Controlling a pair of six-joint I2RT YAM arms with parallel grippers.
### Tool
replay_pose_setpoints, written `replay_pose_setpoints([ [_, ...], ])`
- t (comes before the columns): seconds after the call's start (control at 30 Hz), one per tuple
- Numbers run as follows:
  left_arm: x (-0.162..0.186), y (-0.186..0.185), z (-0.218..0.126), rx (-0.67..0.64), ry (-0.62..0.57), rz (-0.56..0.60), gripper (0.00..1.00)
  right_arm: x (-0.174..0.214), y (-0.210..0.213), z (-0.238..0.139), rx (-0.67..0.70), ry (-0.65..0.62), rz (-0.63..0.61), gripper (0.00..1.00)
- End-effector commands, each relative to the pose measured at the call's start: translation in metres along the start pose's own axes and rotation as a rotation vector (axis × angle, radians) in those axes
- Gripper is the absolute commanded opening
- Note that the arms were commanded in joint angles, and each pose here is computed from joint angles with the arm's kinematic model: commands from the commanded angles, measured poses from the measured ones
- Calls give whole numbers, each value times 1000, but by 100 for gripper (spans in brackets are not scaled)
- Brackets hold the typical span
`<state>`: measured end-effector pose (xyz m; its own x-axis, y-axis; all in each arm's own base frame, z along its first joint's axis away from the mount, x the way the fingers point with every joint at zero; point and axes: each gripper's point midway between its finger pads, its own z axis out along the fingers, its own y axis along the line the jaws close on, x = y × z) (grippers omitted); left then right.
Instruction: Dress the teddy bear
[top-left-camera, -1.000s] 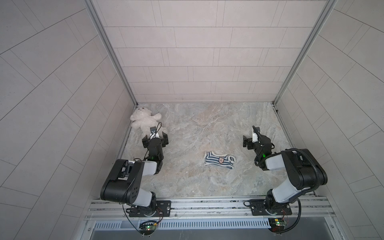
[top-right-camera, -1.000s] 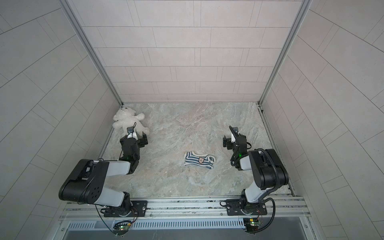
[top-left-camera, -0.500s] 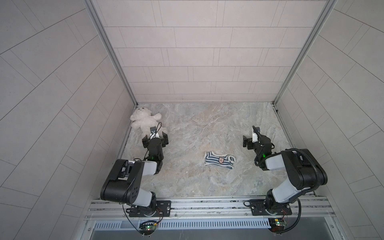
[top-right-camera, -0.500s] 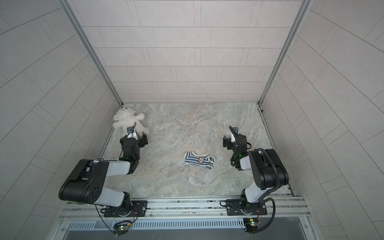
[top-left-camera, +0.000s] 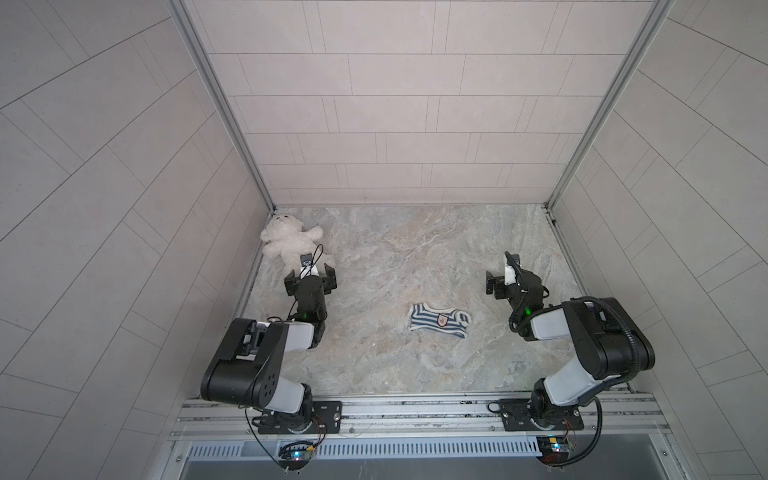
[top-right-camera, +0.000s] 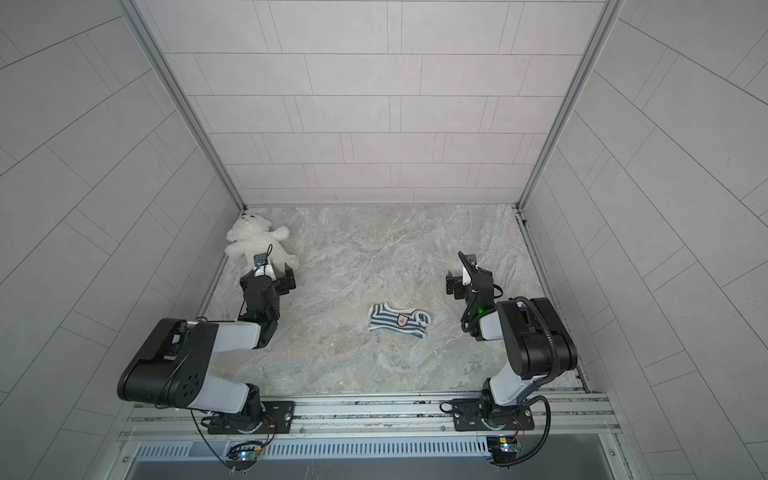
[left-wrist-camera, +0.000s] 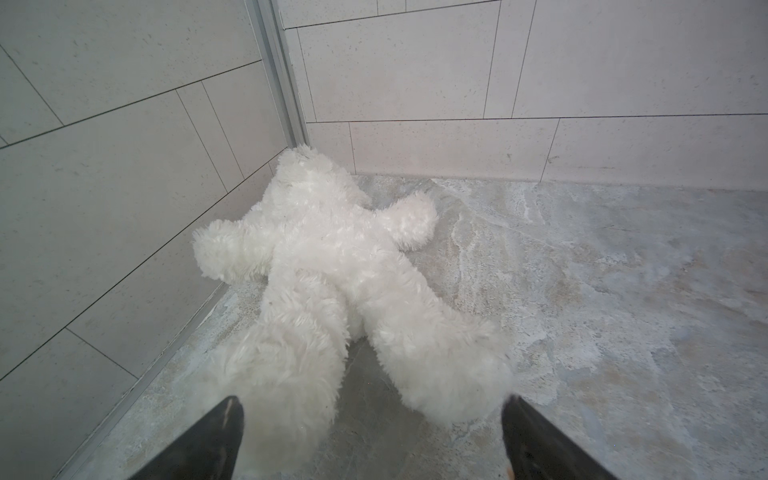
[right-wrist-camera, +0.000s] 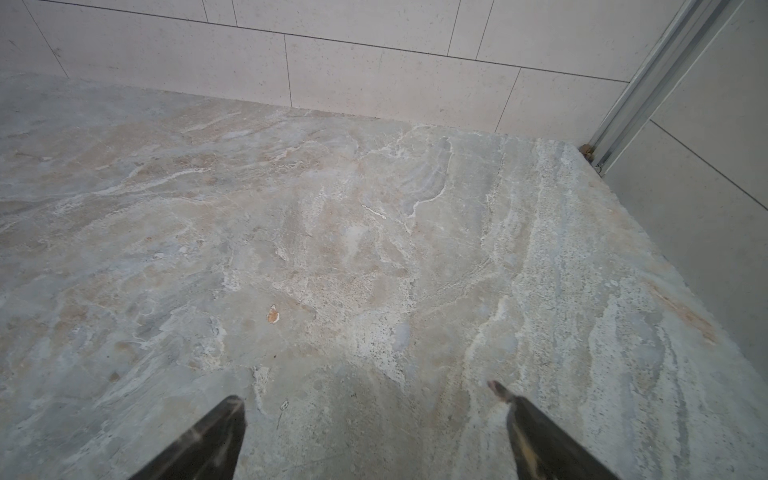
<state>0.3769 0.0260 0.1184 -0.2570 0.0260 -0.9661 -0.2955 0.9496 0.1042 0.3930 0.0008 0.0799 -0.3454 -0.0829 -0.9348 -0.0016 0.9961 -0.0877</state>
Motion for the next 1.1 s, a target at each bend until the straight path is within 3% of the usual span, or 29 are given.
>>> replay_pose_setpoints([
  [0.0, -10, -3, 2, 7, -26, -17, 100, -8, -3, 1, 12, -18, -3, 100],
  [0.67, -15, 4, 0, -29, -29, -36, 100, -10, -4, 0, 23, -23, -4, 99],
  [1.07, -37, 9, -15, -45, 38, -41, 100, -39, -14, -22, 58, -31, 8, 100],
])
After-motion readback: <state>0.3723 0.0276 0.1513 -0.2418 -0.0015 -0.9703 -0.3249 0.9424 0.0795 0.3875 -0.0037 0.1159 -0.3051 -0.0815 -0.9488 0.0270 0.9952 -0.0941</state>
